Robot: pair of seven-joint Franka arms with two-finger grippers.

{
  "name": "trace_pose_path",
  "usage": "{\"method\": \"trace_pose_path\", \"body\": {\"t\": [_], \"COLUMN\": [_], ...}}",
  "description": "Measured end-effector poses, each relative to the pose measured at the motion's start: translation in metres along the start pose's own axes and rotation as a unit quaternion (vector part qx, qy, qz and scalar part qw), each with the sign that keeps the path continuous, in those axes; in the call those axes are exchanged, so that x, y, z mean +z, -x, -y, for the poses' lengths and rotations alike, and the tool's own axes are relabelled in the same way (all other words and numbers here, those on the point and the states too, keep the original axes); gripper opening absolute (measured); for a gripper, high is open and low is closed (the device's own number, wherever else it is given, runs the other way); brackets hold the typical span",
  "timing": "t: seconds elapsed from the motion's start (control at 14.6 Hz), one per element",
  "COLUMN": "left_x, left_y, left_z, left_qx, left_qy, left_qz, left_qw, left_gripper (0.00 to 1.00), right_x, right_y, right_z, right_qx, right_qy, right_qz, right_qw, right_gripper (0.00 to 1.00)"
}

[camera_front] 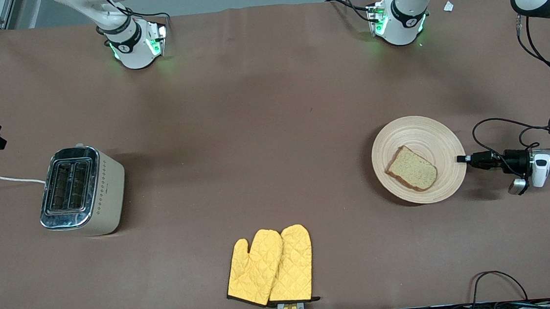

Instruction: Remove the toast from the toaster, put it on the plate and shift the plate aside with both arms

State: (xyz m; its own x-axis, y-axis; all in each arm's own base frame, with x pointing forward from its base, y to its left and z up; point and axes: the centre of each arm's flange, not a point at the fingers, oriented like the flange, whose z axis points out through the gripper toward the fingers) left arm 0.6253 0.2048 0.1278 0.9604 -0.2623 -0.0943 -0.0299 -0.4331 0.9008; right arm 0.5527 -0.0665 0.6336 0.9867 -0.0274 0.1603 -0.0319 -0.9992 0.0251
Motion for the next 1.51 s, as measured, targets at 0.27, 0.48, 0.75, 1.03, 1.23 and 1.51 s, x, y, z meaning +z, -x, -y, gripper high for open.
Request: {"method": "trace_pose_path", "body": {"t": [0.27, 0.48, 0.75, 1.03, 1.23, 1.51], "left_x": [0.006, 0.007, 0.007, 0.005, -0.001, -0.023], "left_y": [0.001, 0.002, 0.002, 0.001, 0.0, -0.001], "left_z": [0.008, 0.01, 0.008, 0.006, 0.004, -0.008], "left_qx": [-0.004, -0.005, -0.004, -0.002, 0.0, 0.011], "left_qy": [0.006, 0.008, 0.014, 0.012, 0.002, -0.07], "left_qz": [0.002, 0.002, 0.003, 0.002, 0.001, 0.013], "left_qw": [1.0, 1.0, 1.0, 1.0, 1.0, 0.997], "left_gripper": [0.1, 0.1, 0.32, 0.71, 0.99, 1.0], "right_x": [0.0, 0.0, 0.0, 0.0, 0.0, 0.002], "right_y": [0.0, 0.0, 0.0, 0.0, 0.0, 0.003], "right_z": [0.0, 0.0, 0.0, 0.0, 0.0, 0.0], "right_qx": [0.0, 0.0, 0.0, 0.0, 0.0, 0.0], "right_qy": [0.0, 0.0, 0.0, 0.0, 0.0, -0.001], "right_qz": [0.0, 0.0, 0.0, 0.0, 0.0, 0.012], "right_qw": [1.0, 1.0, 1.0, 1.0, 1.0, 1.0], "right_gripper": [1.0, 1.0, 1.0, 1.0, 1.0, 1.0]}}
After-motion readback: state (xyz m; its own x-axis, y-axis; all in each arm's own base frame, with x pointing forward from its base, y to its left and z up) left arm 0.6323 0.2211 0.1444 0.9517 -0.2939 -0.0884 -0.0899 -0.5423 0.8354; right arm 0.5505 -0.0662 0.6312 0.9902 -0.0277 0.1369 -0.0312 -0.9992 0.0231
